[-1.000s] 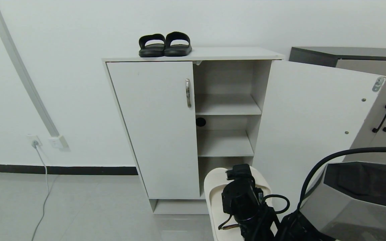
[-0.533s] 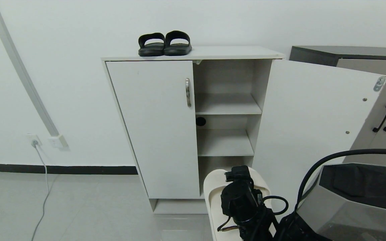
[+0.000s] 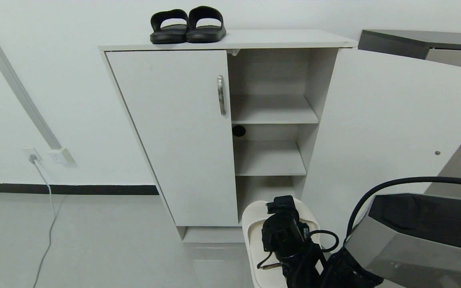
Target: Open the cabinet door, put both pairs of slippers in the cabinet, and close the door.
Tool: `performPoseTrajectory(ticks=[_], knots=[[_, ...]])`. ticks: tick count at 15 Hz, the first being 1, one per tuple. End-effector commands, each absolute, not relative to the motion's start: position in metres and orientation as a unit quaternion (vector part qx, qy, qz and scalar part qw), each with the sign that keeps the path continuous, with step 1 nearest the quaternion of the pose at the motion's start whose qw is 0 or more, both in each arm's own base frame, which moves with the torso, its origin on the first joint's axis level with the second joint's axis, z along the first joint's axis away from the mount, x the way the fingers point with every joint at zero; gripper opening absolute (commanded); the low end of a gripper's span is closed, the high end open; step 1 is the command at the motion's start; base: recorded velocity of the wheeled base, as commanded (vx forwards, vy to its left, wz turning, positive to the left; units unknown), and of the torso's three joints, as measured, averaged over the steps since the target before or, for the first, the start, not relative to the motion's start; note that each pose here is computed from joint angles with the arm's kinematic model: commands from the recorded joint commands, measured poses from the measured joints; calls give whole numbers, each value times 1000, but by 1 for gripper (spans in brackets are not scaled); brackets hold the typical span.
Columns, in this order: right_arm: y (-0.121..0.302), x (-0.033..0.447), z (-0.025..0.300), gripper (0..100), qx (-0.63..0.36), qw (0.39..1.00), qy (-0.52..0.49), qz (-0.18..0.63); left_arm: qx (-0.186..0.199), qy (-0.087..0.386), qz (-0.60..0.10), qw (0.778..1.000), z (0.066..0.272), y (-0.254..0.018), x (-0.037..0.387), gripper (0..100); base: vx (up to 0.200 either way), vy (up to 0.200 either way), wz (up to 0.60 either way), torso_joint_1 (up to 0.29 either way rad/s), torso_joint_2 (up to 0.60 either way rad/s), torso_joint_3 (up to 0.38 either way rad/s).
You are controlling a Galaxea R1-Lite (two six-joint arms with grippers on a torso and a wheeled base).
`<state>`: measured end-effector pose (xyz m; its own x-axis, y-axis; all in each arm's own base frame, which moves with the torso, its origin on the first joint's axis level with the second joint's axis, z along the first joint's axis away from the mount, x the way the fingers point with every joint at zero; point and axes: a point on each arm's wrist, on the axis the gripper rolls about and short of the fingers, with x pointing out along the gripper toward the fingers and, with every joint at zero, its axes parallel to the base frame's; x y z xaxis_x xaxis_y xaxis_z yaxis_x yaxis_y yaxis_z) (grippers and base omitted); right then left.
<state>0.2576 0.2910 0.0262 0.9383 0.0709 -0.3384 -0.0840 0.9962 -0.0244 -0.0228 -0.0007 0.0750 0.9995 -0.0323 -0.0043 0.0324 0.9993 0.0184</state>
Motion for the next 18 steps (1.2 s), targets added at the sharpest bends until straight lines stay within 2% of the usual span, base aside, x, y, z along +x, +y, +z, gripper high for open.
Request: performPoseTrajectory(ticks=[1,6,9,13,18], knots=[[291,261,17,0,-25,983,177,34,9,3,-16,1000,75,-1,-23,0,0,0,0,7,2,-193],[293,270,7,0,-18,985,171,28,9,3,-15,1000,75,-1,-23,0,0,0,0,5,3,-198],[288,285,4,0,-4,992,123,20,9,2,-15,1000,75,-1,-23,0,0,0,0,7,7,-150],[282,301,3,0,-17,1000,2,18,8,2,-15,1000,75,-1,-23,0,0,0,0,-1,1,-14],[282,301,3,0,-26,1000,1,18,8,2,-15,1000,75,-1,-23,0,0,0,0,0,0,0]])
